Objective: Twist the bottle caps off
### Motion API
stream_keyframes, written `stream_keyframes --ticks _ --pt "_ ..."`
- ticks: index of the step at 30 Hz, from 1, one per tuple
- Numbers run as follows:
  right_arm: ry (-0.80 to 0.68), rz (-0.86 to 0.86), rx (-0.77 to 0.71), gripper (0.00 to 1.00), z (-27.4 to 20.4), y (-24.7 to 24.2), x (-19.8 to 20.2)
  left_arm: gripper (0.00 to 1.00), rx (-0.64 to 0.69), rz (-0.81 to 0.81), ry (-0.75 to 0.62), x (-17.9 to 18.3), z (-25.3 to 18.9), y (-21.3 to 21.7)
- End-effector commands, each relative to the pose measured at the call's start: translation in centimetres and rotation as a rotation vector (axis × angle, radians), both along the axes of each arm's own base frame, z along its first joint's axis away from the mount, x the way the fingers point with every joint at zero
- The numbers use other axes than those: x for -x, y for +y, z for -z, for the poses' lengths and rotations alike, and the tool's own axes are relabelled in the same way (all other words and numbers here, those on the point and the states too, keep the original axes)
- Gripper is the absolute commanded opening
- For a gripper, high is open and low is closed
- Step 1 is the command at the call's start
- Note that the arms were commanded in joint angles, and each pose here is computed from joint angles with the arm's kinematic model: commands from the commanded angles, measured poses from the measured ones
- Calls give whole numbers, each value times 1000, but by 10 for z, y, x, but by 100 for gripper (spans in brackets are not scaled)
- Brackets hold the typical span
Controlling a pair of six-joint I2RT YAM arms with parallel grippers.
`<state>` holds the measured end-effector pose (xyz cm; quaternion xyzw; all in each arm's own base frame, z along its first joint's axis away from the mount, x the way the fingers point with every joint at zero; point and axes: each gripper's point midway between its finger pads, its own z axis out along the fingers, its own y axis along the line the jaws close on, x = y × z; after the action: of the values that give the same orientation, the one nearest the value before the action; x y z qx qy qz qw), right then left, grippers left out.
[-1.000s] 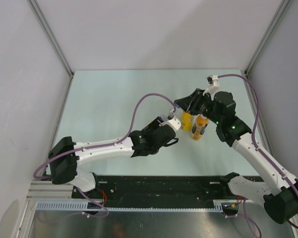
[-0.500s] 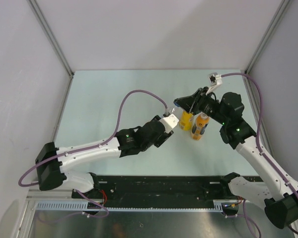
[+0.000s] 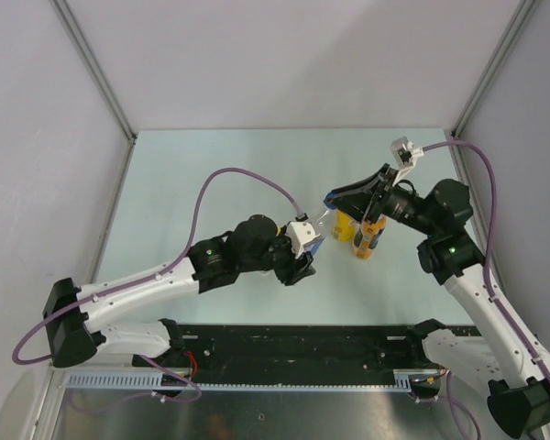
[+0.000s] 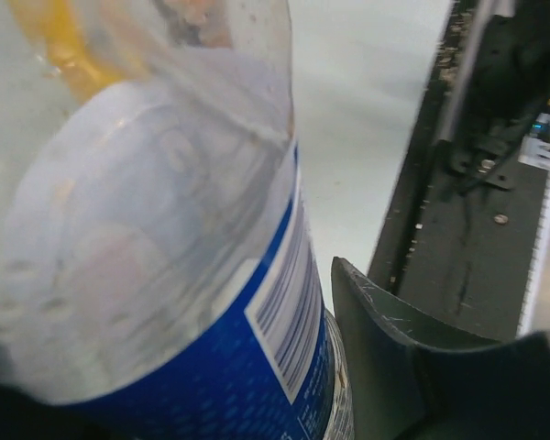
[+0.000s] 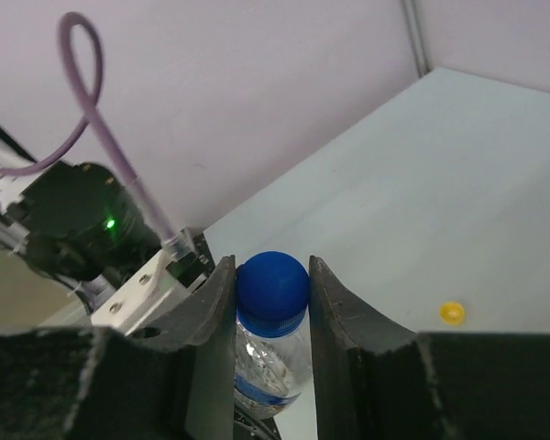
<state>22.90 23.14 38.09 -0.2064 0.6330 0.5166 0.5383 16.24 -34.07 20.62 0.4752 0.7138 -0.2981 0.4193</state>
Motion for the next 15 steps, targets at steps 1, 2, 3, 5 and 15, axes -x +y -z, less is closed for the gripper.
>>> stream_keyframes --ticks 1,2,3,5,15 --pt "-127 -69 -5 0 -12 1 13 33 173 395 -51 58 -41 -21" --pt "-140 -84 -6 0 -13 2 16 33 187 427 -46 63 -44 -21" --pt "-155 -100 -7 0 -14 2 20 33 200 456 -41 67 -46 -20" --pt "-186 -133 -10 0 -16 3 28 33 231 539 -16 79 -51 -17" --pt "-329 -305 -11 0 -26 4 70 35 348 828 104 110 -72 2"
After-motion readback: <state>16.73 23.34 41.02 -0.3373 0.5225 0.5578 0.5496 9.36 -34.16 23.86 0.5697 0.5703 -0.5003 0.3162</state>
